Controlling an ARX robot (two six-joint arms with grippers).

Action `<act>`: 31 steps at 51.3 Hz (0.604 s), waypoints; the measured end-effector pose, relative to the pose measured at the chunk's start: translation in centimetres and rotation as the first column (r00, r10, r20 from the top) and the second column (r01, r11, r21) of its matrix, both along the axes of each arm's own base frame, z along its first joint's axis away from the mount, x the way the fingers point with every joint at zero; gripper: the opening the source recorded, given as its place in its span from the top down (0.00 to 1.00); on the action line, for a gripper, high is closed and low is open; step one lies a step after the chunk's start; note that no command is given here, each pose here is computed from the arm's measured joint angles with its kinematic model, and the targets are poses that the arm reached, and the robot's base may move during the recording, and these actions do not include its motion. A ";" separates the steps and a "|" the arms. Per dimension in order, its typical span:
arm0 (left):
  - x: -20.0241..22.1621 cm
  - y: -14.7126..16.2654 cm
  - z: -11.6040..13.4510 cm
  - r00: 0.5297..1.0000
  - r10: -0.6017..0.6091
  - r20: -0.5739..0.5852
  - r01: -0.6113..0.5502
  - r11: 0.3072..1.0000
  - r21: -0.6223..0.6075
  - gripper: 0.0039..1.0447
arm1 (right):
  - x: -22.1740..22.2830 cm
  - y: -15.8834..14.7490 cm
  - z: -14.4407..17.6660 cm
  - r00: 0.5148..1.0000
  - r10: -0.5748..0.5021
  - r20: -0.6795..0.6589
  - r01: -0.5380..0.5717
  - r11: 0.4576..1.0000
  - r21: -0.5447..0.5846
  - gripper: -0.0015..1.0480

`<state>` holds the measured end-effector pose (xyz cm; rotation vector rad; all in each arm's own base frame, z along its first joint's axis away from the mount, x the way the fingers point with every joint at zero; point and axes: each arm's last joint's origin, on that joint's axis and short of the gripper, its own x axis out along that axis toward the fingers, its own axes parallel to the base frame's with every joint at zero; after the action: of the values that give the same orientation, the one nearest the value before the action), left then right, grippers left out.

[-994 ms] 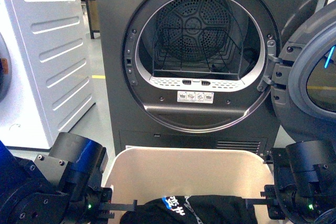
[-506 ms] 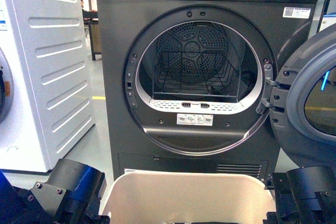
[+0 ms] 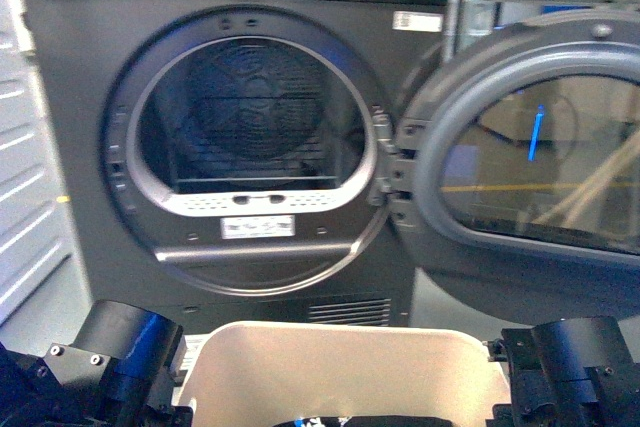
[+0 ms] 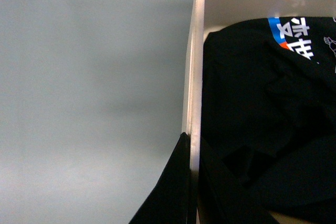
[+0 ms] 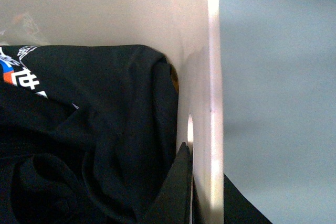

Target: Move hamper under clothes hanger

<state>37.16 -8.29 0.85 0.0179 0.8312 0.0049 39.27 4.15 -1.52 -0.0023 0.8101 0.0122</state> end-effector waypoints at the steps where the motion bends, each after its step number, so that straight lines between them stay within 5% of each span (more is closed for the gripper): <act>1: 0.0 -0.1 0.0 1.000 -0.005 -0.001 0.005 1.000 -0.003 0.96 | 0.0 -0.2 0.0 1.000 -0.008 0.001 0.008 1.000 -0.004 0.98; 31: 0.0 -0.7 0.3 1.000 -0.024 0.008 0.024 1.000 -0.009 0.96 | 0.2 -0.8 0.4 1.000 -0.028 0.011 0.028 1.000 -0.007 0.98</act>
<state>37.15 -9.02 1.14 0.0192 0.8230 -0.0217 39.45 3.31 -1.15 0.0019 0.7994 -0.0175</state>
